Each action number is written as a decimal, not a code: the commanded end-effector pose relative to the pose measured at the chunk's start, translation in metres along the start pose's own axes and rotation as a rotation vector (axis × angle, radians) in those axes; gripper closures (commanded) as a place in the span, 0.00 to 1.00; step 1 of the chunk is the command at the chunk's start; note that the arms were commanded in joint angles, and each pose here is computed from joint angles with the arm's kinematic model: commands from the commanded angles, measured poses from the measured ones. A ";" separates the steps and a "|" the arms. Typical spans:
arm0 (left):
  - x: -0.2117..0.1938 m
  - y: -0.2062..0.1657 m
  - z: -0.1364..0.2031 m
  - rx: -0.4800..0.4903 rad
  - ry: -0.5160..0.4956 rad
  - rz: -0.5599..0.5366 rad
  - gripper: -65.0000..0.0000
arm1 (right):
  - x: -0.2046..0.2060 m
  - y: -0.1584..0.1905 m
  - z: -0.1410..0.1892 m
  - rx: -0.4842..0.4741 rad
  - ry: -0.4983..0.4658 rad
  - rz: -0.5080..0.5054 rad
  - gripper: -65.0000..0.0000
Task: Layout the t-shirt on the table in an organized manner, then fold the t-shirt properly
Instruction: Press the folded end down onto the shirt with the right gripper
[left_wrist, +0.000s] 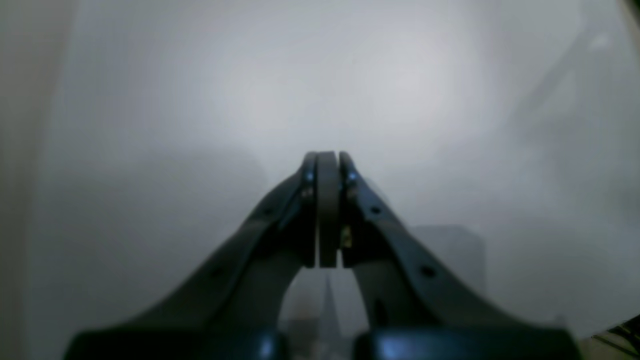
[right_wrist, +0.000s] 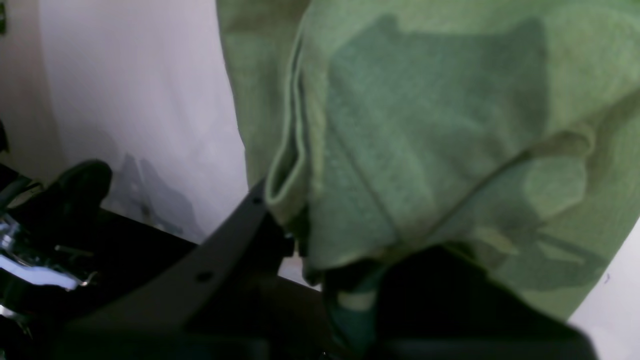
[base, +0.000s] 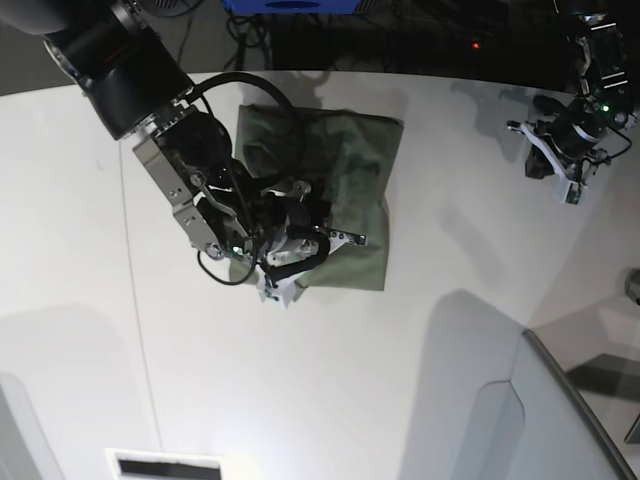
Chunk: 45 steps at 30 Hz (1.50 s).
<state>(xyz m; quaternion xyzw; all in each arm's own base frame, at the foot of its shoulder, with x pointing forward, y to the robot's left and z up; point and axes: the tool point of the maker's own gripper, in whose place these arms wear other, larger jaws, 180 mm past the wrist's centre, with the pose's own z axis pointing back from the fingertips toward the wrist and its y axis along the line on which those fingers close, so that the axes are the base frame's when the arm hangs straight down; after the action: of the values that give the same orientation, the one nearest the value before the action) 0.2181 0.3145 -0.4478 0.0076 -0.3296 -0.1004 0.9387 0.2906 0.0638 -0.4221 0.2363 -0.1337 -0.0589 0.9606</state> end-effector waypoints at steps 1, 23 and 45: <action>0.018 0.011 0.004 0.014 -0.051 -0.020 1.00 | 0.010 0.012 0.004 0.033 -0.023 0.008 1.00; 0.021 0.019 0.006 0.026 -0.054 -0.031 1.00 | -0.004 0.025 -0.008 0.067 0.031 0.019 0.88; 0.023 0.025 0.008 0.035 -0.050 -0.043 1.00 | -0.032 0.077 -0.011 0.235 0.098 0.135 0.44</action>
<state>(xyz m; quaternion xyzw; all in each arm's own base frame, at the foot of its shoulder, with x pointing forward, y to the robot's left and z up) 0.2256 0.3272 -0.4382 0.0195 -0.3357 -0.1124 0.9351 0.2571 0.1360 -0.4141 0.3299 -0.0944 0.0315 0.9387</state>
